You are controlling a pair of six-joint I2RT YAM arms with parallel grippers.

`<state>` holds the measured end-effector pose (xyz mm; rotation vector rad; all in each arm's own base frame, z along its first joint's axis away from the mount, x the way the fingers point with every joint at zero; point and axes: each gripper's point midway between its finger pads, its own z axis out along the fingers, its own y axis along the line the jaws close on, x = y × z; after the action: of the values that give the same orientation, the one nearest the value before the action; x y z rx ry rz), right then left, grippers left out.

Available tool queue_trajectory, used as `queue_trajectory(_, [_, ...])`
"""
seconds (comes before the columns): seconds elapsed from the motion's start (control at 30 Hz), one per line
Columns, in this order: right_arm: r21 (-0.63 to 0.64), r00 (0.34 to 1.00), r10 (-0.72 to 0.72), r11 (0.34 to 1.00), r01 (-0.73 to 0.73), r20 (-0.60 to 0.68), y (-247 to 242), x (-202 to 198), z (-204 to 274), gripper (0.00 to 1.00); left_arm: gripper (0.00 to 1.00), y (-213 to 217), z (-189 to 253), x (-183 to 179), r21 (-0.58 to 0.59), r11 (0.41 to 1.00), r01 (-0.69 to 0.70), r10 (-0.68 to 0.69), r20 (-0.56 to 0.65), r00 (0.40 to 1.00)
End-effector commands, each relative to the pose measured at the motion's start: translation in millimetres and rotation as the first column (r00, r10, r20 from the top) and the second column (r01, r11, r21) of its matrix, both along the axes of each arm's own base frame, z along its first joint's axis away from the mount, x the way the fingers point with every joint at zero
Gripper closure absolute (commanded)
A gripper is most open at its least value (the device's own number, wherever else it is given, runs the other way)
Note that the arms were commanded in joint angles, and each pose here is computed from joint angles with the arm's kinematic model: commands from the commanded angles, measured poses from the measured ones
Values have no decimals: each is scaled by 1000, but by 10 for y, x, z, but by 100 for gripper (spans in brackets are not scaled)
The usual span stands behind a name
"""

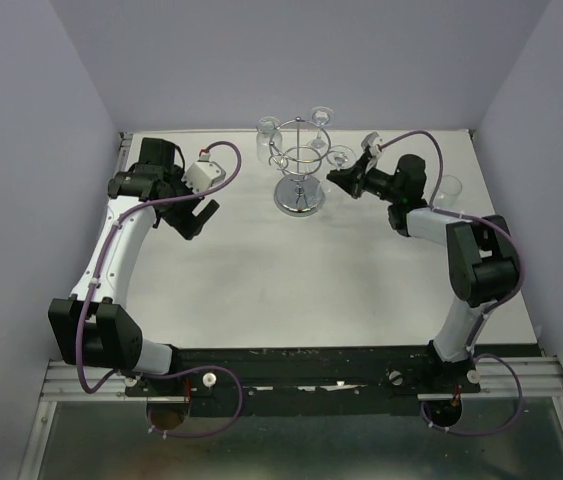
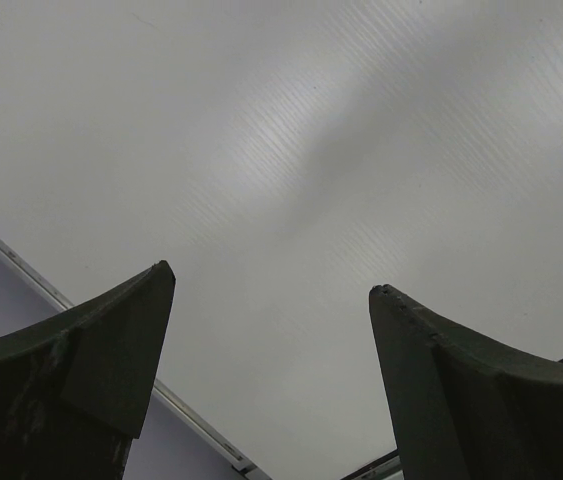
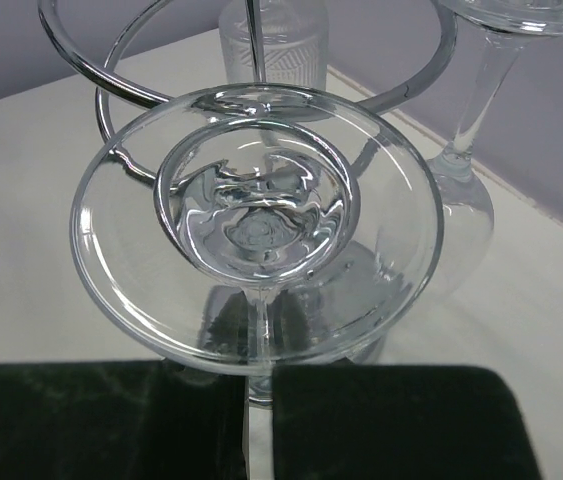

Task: Take the wine glass off the wine glass rack

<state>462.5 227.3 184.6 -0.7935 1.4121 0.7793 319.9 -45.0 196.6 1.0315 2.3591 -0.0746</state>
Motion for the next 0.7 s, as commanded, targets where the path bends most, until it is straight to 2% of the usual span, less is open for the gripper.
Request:
queue_trajectory(0.0, [18, 996, -51, 999, 50, 66, -62, -36, 432, 99, 6, -142, 41, 63, -76, 997, 14, -11, 41, 999])
queue_trajectory(0.23, [-8, 995, -74, 997, 75, 68, -108, -54, 575, 99, 7, -464, 131, 127, -240, 970, 38, -28, 49, 998])
queue_trajectory(0.43, [-32, 994, -97, 995, 99, 45, -157, -93, 590, 99, 7, -663, 285, 168, -281, 955, 95, -71, 95, 993])
queue_trajectory(0.67, [-72, 992, -115, 990, 118, 47, -239, -264, 616, 99, 6, -742, 403, 267, -303, 947, 107, -62, 155, 986])
